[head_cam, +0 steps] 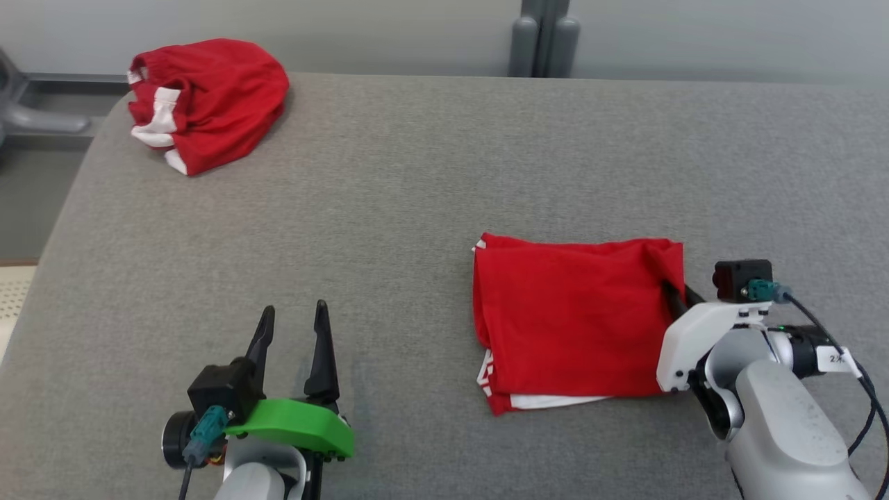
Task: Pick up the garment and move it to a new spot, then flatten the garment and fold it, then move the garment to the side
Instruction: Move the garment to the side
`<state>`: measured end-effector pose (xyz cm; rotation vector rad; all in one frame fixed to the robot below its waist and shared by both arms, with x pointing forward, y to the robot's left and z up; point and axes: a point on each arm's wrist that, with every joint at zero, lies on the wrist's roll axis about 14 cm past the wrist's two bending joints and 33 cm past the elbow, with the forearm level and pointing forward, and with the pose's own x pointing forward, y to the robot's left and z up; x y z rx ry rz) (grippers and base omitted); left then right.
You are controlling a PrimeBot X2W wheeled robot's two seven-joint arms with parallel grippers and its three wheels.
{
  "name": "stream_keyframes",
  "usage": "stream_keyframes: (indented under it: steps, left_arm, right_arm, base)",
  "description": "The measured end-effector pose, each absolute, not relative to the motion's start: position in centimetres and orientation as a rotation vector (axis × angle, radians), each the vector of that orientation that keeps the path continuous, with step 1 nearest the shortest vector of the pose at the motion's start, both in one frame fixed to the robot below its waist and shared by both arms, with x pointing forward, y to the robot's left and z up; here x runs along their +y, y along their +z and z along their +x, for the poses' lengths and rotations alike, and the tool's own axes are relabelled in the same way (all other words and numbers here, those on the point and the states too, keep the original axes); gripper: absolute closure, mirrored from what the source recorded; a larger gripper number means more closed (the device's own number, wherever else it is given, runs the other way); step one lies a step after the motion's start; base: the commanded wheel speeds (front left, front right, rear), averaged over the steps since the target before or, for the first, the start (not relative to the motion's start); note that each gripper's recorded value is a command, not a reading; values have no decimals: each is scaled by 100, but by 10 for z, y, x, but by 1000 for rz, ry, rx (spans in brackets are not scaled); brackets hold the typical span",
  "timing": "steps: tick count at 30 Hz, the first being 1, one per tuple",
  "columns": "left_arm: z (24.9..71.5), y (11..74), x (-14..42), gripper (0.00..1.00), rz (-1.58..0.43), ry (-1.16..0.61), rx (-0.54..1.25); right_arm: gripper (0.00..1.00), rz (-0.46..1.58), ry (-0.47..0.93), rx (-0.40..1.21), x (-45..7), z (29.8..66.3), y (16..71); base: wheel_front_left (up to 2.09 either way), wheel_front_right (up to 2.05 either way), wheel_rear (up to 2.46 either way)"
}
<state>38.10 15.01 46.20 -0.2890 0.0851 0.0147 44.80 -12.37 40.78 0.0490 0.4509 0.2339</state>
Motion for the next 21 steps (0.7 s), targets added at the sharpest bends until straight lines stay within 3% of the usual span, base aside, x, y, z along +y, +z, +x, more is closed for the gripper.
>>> stream_keyframes:
  steps: [7,21]
  left_arm:
    - [421,476,98,0,-296,-136,51]
    - [457,458,-14,0,-303,-451,107]
  right_arm:
    - [100,27,11,319,-214,460,440]
    - [100,48,-326,282,-328,405,445]
  base:
    - [0,0,0]
    - [0,0,0]
